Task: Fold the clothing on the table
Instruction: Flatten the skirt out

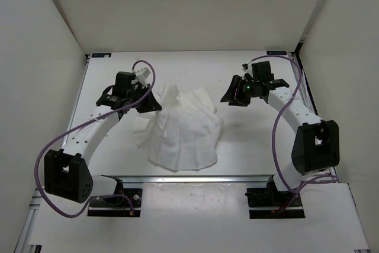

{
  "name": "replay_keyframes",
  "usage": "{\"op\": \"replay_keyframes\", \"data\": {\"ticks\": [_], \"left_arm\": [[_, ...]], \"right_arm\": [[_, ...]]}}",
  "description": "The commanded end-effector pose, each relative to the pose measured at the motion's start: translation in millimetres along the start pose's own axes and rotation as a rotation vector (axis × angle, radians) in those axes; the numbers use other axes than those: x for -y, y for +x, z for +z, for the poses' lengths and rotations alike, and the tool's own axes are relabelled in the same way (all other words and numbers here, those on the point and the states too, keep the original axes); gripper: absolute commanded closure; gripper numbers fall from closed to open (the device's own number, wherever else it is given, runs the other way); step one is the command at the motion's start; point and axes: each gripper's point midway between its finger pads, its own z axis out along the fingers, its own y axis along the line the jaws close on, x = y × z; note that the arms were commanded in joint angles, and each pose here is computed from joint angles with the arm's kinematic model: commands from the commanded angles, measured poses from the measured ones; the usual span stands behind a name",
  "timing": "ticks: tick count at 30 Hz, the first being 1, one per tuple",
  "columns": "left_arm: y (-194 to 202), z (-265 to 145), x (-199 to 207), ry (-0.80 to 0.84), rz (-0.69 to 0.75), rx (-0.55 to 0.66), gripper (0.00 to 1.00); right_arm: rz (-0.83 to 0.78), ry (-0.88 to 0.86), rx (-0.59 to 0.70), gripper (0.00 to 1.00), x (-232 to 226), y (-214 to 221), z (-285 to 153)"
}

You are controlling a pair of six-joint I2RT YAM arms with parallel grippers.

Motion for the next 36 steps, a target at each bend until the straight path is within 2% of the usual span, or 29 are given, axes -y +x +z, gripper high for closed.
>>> {"op": "replay_keyframes", "data": {"ticks": [1,5,7,11,14,15,16,18,20,21,23,25,26,28,29,30,31,32,33,34,36], "left_arm": [[-11.5,-18.7,-36.0,-0.161,-0.086,0.118,1.00],[-25.2,-3.7,-30.6,-0.108,-0.084,0.116,1.00],[-49.4,-0.5,-31.5,-0.091,-0.091,0.144,1.00],[-135.7,-11.1,-12.7,-0.065,-0.017,0.253,1.00],[-205.0,-39.8,45.0,0.042,0.121,0.363,1.00],[-210.9,-37.5,57.9,0.093,0.129,0.362,1.00],[-218.2,-45.4,93.8,0.218,0.168,0.374,1.00],[-209.5,-47.2,150.5,0.415,0.209,0.333,1.00],[-170.4,-40.6,213.2,0.574,0.279,0.235,1.00],[-156.2,-37.0,223.5,0.600,0.294,0.203,1.00],[-103.1,-31.8,252.2,0.678,0.326,0.090,1.00],[-44.7,-13.9,234.1,0.704,0.278,-0.048,1.00],[-32.6,-21.1,228.1,0.706,0.247,-0.066,1.00],[22.9,-13.5,172.3,0.648,0.129,-0.153,1.00],[54.7,1.3,128.5,0.567,0.019,-0.220,1.00],[55.6,-5.4,103.9,0.518,-0.061,-0.201,1.00],[80.2,-4.5,75.6,0.467,-0.148,-0.233,1.00],[90.7,-7.2,45.9,0.445,-0.249,-0.243,0.88],[92.3,-13.4,36.5,0.434,-0.279,-0.231,0.73],[92.7,-16.6,12.4,0.361,-0.316,-0.194,0.67],[94.5,-17.8,-12.2,0.235,-0.319,-0.174,0.65]], "right_arm": [[-0.030,-0.002,0.016,0.46,-7.4,-8.6,3.4],[-0.014,-0.005,0.000,0.47,-3.1,-8.2,5.9],[-0.018,-0.014,-0.001,0.47,-6.0,-8.8,5.8],[-0.026,0.002,0.009,0.47,-2.6,-8.2,0.4],[-0.017,0.015,0.040,0.47,1.8,-9.8,-10.3],[-0.020,0.024,0.044,0.47,5.7,-8.2,-10.6],[-0.013,0.025,0.058,0.48,7.1,-10.8,-14.2],[0.015,0.039,0.059,0.47,16.8,-8.9,-17.9],[0.021,0.039,0.077,0.47,19.3,-13.2,-22.6],[0.032,0.049,0.078,0.47,22.4,-12.3,-22.5],[0.035,0.049,0.095,0.47,22.2,-15.4,-25.6],[0.046,0.059,0.100,0.47,30.0,-16.0,-24.9],[0.056,0.061,0.106,0.47,32.3,-15.1,-27.0],[0.082,0.063,0.103,0.47,37.1,-10.9,-26.3],[0.077,0.058,0.102,0.46,36.6,-8.9,-25.4],[0.083,0.060,0.110,0.47,38.2,-10.1,-26.7],[0.087,0.070,0.107,0.47,40.9,-7.5,-25.6],[0.091,0.068,0.100,0.47,42.0,-5.8,-24.3],[0.100,0.076,0.098,0.46,44.8,-4.1,-24.3],[0.101,0.082,0.085,0.47,45.7,-0.2,-23.1],[0.108,0.092,0.091,0.47,50.2,-5.8,-23.7]]}}
